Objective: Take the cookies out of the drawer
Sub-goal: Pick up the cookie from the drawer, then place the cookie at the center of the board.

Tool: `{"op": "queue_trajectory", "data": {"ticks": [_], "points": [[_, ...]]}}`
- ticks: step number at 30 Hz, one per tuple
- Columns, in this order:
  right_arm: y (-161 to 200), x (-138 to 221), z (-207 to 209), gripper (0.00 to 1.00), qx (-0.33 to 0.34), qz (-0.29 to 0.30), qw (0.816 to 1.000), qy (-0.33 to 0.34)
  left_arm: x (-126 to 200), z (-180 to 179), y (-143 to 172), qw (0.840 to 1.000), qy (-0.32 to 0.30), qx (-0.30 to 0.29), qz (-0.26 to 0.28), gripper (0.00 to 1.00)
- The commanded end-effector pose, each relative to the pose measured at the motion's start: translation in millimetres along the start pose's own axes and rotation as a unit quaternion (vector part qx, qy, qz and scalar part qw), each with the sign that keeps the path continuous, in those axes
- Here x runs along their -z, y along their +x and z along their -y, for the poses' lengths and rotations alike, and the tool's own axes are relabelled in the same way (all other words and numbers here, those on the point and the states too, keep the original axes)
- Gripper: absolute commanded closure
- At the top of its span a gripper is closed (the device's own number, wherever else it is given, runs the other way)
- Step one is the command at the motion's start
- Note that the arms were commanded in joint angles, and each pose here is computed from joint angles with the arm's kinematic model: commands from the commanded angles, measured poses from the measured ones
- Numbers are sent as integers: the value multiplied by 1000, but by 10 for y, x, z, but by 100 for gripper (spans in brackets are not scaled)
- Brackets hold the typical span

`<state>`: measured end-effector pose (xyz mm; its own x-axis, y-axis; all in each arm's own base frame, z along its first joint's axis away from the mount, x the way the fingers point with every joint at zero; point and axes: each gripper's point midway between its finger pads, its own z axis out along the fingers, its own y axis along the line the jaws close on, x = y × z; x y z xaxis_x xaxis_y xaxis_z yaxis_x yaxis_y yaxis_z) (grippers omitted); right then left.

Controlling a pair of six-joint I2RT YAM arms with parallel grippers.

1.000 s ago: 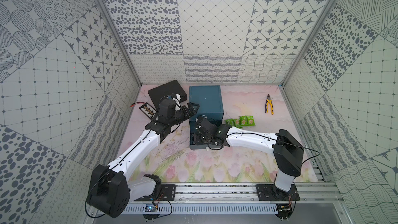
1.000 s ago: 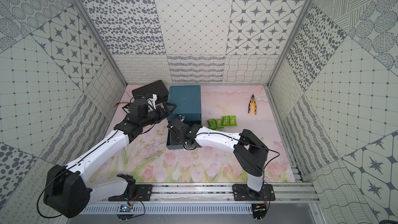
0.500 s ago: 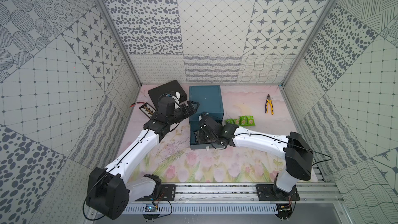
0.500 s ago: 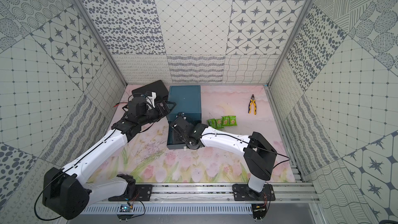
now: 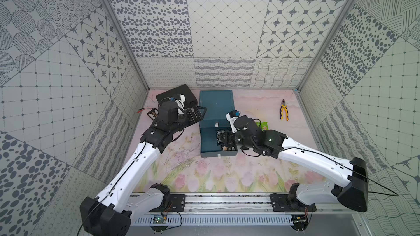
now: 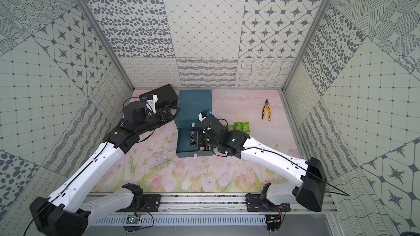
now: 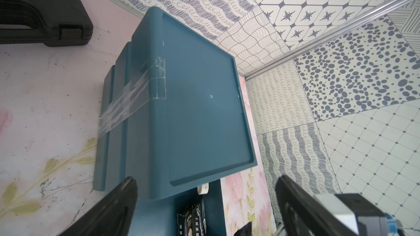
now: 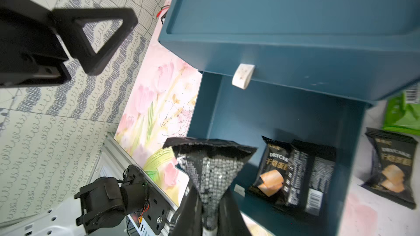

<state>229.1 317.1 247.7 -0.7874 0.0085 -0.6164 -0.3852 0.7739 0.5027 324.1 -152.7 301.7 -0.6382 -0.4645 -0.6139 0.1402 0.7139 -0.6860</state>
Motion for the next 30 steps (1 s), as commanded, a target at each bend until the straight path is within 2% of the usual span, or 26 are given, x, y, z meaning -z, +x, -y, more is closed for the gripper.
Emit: {"op": "queue_trajectory", "data": {"ticks": [1, 4, 8, 15, 22, 30], "points": [[78, 207, 304, 85, 22, -24, 999, 29, 242, -147, 248, 997, -50, -37, -51, 1], [137, 347, 658, 88, 25, -32, 997, 67, 340, -146, 387, 995, -56, -38, -74, 1], [236, 417, 1114, 88, 0, -35, 994, 101, 387, 10, 561, 995, -28, -40, -86, 1], [500, 203, 1803, 89, -30, -79, 981, 173, 177, 202, 895, 994, 36, -29, -103, 1], [535, -73, 2210, 90, -54, -85, 975, 198, 22, 275, 1018, 991, 33, -46, -123, 1], [587, -406, 2372, 90, -66, -104, 973, 197, 2, 264, 939, 993, 23, -56, -104, 1]]}}
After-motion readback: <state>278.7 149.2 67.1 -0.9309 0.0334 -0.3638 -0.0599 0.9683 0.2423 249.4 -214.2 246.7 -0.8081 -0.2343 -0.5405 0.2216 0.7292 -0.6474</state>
